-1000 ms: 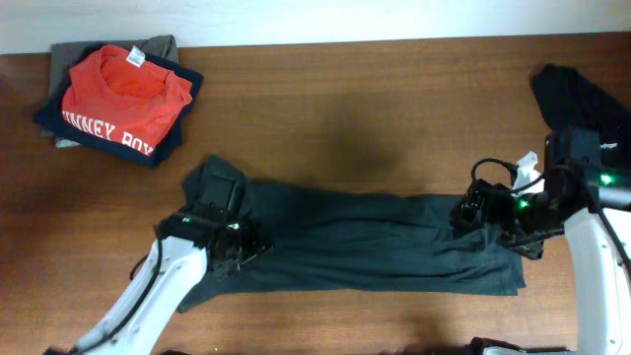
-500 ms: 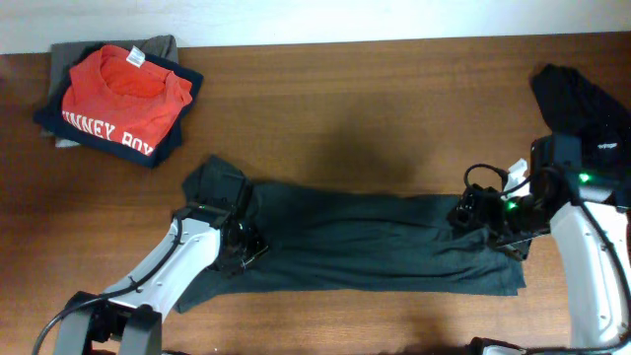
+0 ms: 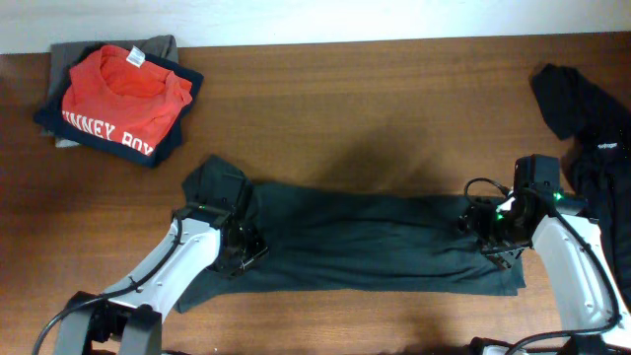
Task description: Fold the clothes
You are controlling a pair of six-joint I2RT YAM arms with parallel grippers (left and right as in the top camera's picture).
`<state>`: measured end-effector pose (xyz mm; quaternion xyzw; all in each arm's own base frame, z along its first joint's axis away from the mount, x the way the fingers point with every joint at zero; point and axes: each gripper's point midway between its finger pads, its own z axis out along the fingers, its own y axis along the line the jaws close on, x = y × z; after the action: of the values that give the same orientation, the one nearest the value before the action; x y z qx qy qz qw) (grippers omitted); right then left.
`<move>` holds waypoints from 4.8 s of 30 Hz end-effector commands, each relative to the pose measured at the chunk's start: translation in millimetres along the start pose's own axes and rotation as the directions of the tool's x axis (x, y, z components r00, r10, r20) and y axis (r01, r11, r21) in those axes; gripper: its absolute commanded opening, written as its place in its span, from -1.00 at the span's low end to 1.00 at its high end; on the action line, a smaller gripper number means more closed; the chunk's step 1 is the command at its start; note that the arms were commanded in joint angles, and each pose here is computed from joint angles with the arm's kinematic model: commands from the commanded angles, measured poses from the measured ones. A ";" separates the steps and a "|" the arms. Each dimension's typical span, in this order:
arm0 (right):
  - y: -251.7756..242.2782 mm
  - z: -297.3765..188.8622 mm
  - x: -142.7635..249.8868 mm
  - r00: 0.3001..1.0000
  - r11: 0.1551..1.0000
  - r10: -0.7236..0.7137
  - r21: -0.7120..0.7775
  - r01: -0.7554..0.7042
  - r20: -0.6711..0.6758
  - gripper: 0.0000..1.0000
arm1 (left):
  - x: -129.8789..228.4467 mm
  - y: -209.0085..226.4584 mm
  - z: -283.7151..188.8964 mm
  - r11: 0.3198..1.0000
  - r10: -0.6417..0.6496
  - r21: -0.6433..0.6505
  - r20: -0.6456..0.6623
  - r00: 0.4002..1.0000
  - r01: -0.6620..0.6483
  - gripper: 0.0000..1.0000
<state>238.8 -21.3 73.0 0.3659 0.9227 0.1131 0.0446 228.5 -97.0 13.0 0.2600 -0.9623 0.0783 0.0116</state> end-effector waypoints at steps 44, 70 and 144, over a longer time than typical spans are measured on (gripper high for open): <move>-48.6 -22.8 -32.0 0.992 0.919 0.099 0.375 -0.121 0.076 -0.90 | -6.6 10.4 -34.7 0.988 0.125 -0.097 0.041 0.991 -0.121 -0.92; -33.9 -11.2 -21.9 1.000 0.958 0.000 0.287 0.007 -0.023 -0.73 | -4.8 20.3 -69.4 0.956 0.226 -0.194 -0.001 0.974 -0.222 0.17; 34.5 -31.8 -119.6 0.991 0.972 -0.127 0.205 0.116 0.040 -0.10 | -146.9 72.8 -61.0 0.988 0.007 -0.154 0.019 1.000 -0.004 0.02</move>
<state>330.5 -75.6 82.5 0.3302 0.9437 0.0173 0.0112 303.1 41.1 26.9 0.2630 -0.9633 0.0113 0.0523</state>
